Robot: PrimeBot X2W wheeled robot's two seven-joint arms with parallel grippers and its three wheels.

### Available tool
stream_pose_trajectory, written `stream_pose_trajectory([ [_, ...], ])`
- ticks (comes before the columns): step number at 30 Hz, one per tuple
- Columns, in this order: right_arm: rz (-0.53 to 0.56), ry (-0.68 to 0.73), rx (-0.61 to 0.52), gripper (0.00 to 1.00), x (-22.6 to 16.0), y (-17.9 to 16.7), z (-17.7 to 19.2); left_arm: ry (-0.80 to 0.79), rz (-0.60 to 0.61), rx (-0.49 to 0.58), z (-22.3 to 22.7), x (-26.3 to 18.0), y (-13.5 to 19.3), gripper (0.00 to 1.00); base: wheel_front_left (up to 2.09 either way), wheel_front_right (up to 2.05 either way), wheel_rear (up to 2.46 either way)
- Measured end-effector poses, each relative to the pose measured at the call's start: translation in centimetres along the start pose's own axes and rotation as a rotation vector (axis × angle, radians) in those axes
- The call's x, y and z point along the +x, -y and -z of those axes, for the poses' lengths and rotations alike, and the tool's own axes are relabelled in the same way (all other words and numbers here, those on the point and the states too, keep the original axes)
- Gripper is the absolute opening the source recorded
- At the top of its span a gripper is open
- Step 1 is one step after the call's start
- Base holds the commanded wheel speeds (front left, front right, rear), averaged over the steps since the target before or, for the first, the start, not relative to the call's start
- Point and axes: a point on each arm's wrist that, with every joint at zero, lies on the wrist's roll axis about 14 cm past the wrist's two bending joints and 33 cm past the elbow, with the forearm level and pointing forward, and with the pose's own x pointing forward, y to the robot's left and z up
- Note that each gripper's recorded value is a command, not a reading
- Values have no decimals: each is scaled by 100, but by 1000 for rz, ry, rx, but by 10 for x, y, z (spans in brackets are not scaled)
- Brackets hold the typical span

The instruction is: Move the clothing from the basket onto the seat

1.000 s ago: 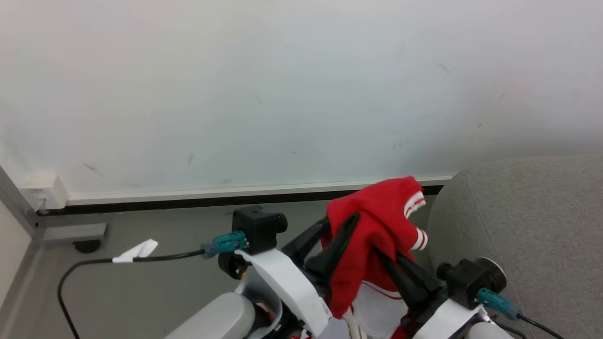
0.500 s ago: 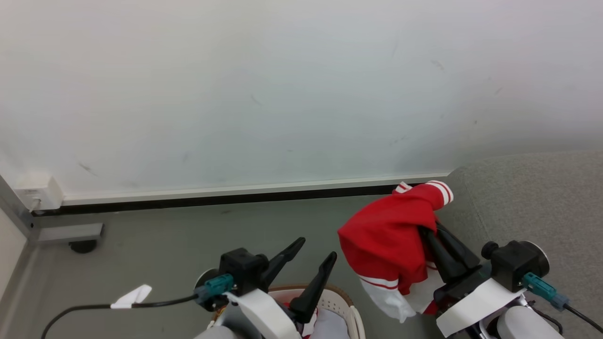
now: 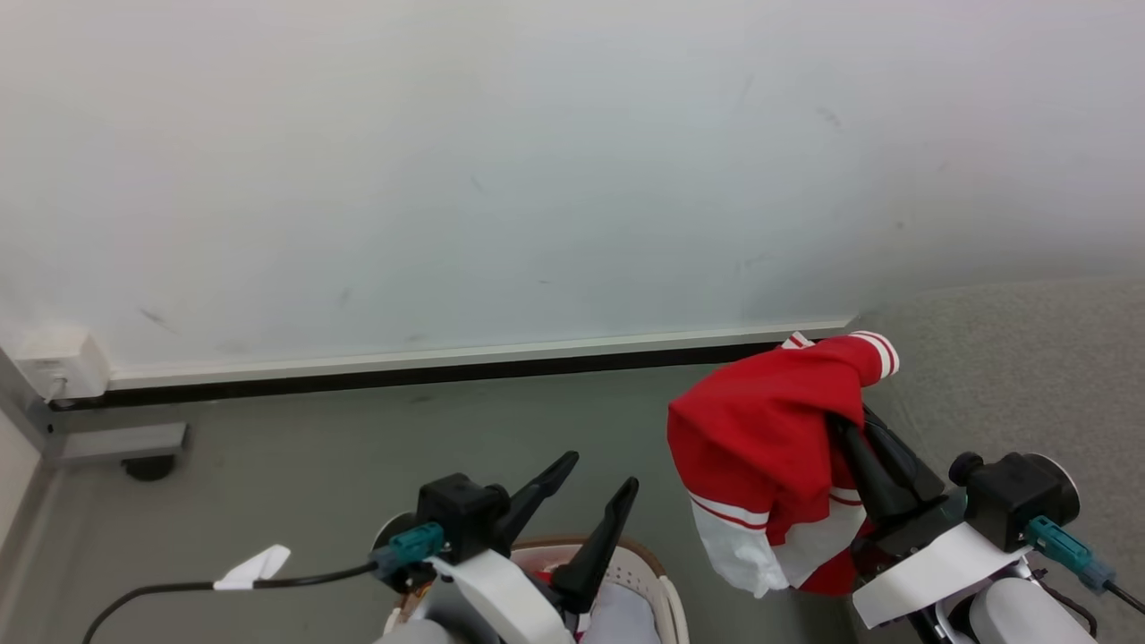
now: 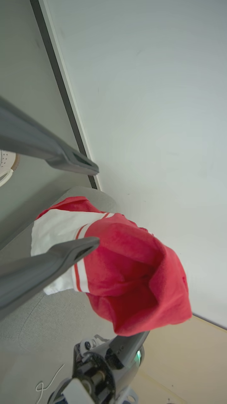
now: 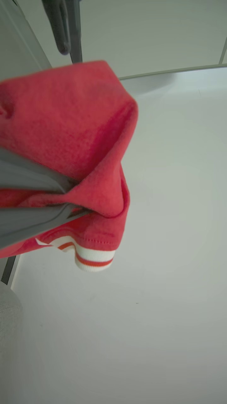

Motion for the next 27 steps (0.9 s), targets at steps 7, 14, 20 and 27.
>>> stream_pose_trajectory([
  [7, 81, 6, -22, 0, -17, 26, -5, -6, 68, -20, 4, 13, 20, 100, 0, 0, 0],
  [14, 210, 7, -63, 0, -50, 66, -13, -9, 185, -63, 10, 32, 56, 100, 0, 0, 0],
  [20, 337, -3, -96, 0, -87, 101, -18, -15, 308, -107, 15, 47, 93, 100, 0, 0, 0],
  [27, 449, -18, -110, 0, -112, 129, -18, -36, 397, -147, 26, 59, 115, 100, 0, 0, 0],
])
